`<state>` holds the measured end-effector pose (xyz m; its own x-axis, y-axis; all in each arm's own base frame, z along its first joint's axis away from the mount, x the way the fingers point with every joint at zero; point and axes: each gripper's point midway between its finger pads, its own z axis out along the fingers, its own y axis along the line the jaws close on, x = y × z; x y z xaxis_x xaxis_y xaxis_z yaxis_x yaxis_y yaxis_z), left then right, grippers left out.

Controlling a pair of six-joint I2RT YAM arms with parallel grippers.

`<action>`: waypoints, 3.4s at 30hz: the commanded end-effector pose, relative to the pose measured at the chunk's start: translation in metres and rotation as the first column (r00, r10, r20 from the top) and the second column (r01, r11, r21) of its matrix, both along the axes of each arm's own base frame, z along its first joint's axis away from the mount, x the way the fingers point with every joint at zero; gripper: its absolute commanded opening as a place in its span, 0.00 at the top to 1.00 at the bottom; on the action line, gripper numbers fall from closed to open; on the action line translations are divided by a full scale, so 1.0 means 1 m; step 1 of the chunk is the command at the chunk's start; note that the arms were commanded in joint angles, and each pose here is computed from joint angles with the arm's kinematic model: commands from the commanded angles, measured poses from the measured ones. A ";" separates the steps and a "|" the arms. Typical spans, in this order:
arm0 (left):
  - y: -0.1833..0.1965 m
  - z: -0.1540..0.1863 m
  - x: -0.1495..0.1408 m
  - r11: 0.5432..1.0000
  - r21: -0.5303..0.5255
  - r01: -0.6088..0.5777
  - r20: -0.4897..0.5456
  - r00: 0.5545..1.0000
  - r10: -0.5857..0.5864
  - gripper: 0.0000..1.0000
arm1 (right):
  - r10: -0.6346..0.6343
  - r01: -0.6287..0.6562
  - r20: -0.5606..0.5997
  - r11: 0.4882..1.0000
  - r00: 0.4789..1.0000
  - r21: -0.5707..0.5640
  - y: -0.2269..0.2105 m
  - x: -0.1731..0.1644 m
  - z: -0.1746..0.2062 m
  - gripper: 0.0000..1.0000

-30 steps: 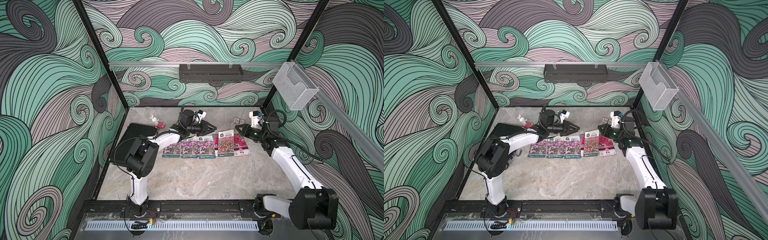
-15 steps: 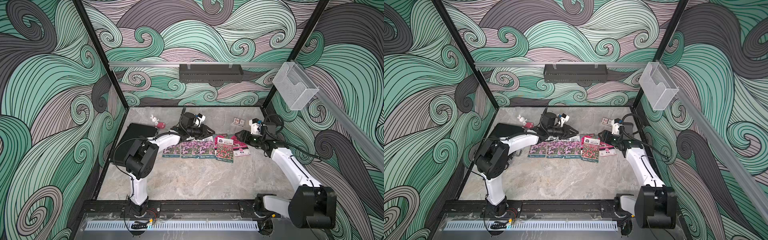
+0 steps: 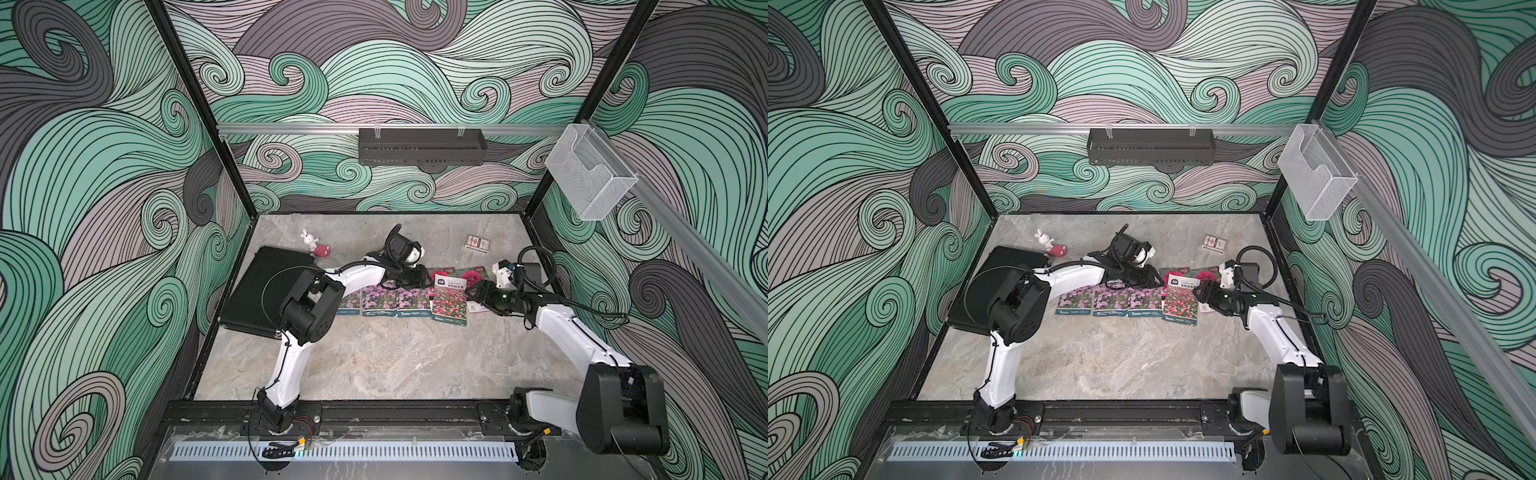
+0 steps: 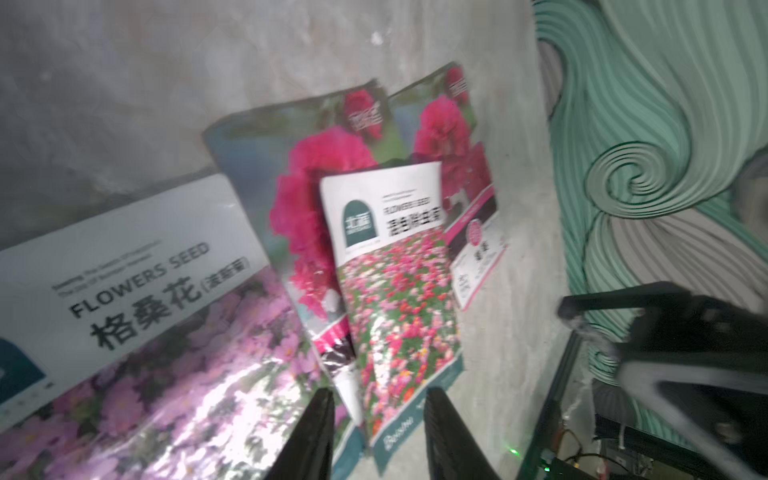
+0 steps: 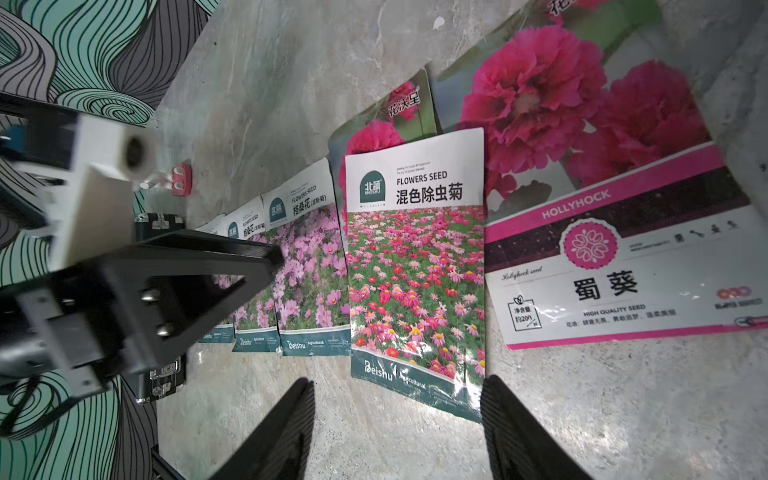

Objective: Arrange the seed packets in a row
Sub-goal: Pick up the seed packet from the center of the board.

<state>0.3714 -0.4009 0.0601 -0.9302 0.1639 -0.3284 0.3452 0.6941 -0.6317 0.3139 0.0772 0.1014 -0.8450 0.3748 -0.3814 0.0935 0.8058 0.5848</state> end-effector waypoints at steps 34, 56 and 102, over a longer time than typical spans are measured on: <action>-0.048 -0.021 -0.005 0.995 0.049 0.090 0.088 0.992 -0.094 0.62 | 0.024 -0.025 0.017 0.998 1.000 0.050 0.008 0.013 -0.013 0.34; -0.057 -0.024 -0.009 0.994 0.018 0.105 0.064 0.992 -0.106 1.00 | 0.023 -0.024 0.025 0.998 0.999 0.051 0.008 0.012 -0.012 0.33; -0.030 0.207 -0.024 0.896 -0.436 0.080 0.165 0.986 -0.008 1.00 | -0.155 -0.031 0.420 0.915 0.894 0.403 -0.005 0.018 0.107 0.33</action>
